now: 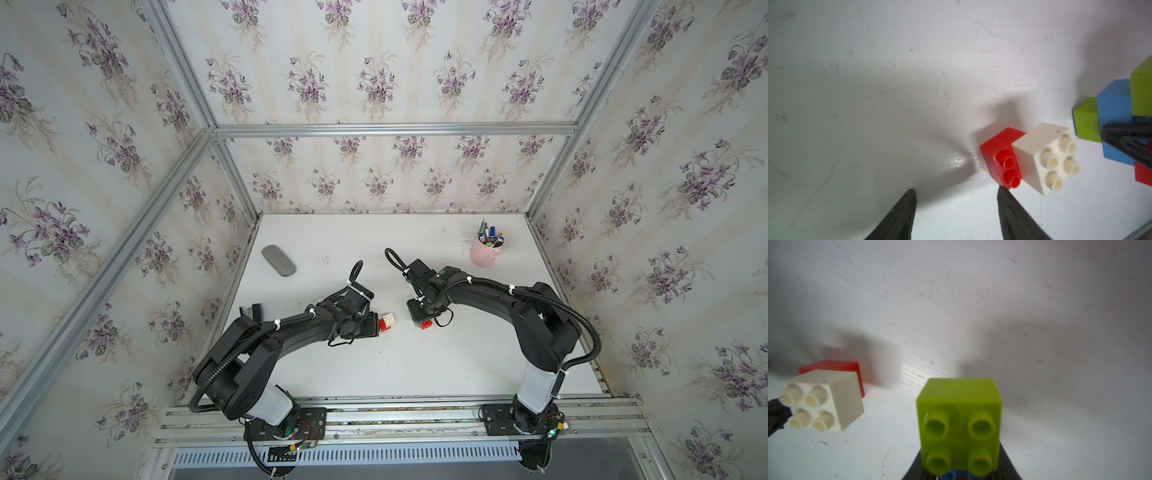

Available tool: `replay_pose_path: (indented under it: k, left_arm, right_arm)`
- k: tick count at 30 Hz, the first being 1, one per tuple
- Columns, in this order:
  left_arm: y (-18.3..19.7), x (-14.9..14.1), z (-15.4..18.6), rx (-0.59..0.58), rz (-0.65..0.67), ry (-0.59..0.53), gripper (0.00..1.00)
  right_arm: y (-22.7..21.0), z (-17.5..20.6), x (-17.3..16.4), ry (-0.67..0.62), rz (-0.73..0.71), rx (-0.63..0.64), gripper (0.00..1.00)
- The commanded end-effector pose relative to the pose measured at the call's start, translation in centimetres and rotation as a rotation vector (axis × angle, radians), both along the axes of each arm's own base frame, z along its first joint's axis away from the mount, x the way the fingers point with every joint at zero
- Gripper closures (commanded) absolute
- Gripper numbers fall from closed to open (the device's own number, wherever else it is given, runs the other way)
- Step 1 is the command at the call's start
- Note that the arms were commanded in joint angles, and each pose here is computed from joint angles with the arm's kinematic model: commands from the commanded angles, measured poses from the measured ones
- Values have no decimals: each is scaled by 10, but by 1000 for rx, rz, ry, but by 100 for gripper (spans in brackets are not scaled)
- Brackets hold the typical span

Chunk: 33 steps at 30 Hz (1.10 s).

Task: Assemble the letter y with lego
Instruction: Place the lego brick at the center of the board, then pick up the lego brick from the center of the board.

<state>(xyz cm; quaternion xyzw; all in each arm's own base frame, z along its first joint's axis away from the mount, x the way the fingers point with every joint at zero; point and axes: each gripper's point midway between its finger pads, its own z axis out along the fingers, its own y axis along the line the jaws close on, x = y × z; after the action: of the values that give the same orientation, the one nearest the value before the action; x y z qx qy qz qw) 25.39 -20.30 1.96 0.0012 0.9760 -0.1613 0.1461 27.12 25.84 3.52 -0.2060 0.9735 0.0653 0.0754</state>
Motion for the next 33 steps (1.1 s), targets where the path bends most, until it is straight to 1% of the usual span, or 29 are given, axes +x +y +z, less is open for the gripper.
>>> replay_pose_path:
  k: [1, 5, 8, 19, 27, 33]
  left_arm:
    - [17, -19, -15, 69, 13, 84, 35]
    - [15, -17, -14, 56, 14, 71, 35]
    - [14, -15, -12, 44, 16, 55, 35]
    - [9, -9, -13, -2, 23, 34, 35]
    - [13, -15, -25, 18, 20, 73, 36]
    - [18, -21, -28, 28, 21, 77, 36]
  right_arm:
    - [1, 4, -4, 20, -10, 5, 73]
    - [16, 25, 2, 3, -6, 75, 77]
    - [26, 36, 4, -3, -1, 113, 77]
    - [49, 48, 3, -5, 21, 172, 78]
    - [65, 51, -4, 3, 45, 177, 80]
    - [70, 48, -8, 10, 47, 161, 81]
